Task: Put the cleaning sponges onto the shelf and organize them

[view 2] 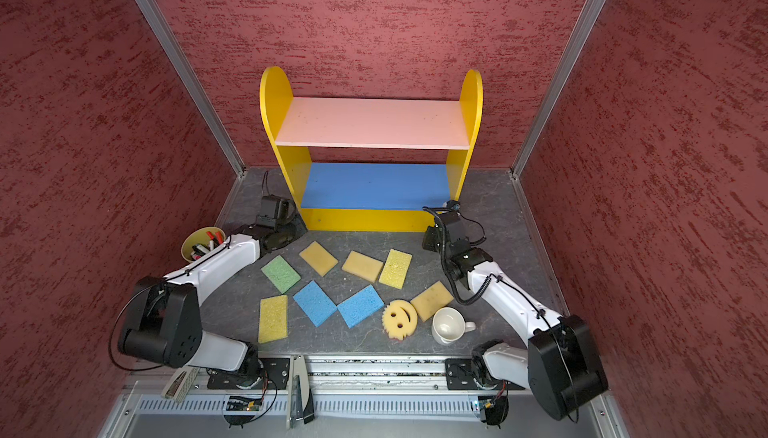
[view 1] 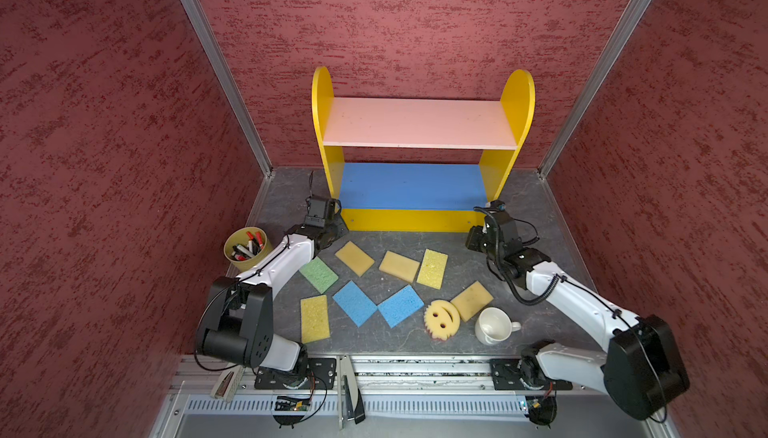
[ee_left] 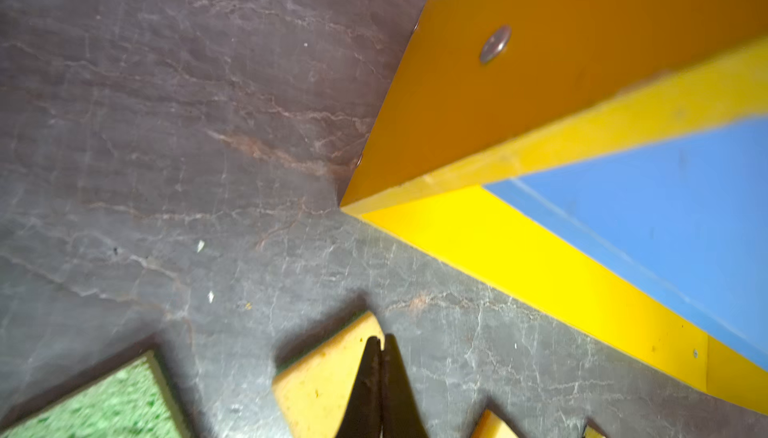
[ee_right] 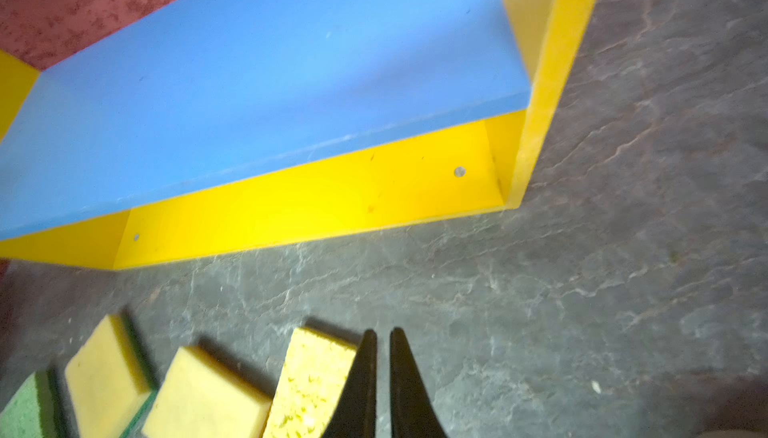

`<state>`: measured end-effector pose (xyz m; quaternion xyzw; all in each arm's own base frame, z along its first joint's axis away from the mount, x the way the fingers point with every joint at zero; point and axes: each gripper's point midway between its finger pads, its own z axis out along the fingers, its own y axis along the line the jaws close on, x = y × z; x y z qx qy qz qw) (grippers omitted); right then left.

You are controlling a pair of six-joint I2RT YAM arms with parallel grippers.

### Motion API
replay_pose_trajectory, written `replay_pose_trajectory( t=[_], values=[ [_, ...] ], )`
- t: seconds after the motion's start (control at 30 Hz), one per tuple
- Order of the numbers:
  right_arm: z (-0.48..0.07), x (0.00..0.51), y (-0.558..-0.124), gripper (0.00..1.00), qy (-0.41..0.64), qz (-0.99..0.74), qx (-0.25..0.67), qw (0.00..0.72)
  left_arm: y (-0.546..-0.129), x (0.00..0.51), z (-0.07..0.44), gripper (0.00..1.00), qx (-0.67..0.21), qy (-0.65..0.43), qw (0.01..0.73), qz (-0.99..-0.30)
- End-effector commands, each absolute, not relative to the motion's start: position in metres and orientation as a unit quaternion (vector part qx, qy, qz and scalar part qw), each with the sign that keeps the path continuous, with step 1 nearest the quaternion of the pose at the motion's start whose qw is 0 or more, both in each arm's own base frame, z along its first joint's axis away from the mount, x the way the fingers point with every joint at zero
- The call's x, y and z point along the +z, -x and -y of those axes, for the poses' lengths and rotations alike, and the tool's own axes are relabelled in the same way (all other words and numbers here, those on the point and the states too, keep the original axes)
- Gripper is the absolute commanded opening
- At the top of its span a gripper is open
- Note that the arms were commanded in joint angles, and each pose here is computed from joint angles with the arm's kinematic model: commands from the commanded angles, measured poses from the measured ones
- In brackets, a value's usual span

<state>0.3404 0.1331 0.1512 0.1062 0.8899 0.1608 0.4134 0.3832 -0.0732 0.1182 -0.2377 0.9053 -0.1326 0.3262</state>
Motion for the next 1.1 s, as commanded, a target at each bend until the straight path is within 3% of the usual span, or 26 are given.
replay_pose_trajectory(
  t=[0.0,0.13,0.23,0.37,0.87,1.07],
  values=[
    [-0.146,0.122,-0.31,0.25,-0.12,-0.91,0.147,0.368,-0.376,0.118,0.079,0.08,-0.147,0.239,0.318,-0.906],
    [-0.177,0.106,-0.285,0.37,-0.107,-0.923,0.164,0.331,-0.373,0.124,0.08,0.29,-0.152,0.23,0.32,-0.906],
    [-0.199,0.095,-0.274,0.41,-0.099,-0.928,0.197,0.299,-0.371,0.131,0.081,0.51,-0.16,0.225,0.33,-0.903],
    [-0.214,0.085,-0.264,0.41,-0.1,-0.935,0.217,0.264,-0.368,0.133,0.085,0.67,-0.176,0.229,0.334,-0.897],
    [-0.215,0.043,-0.241,0.56,-0.137,-0.944,0.23,0.194,-0.361,0.11,0.108,0.71,-0.178,0.214,0.309,-0.91],
    [-0.22,0.035,-0.251,0.57,-0.147,-0.94,0.243,0.19,-0.364,0.109,0.114,0.72,-0.184,0.213,0.308,-0.909]
  ],
)
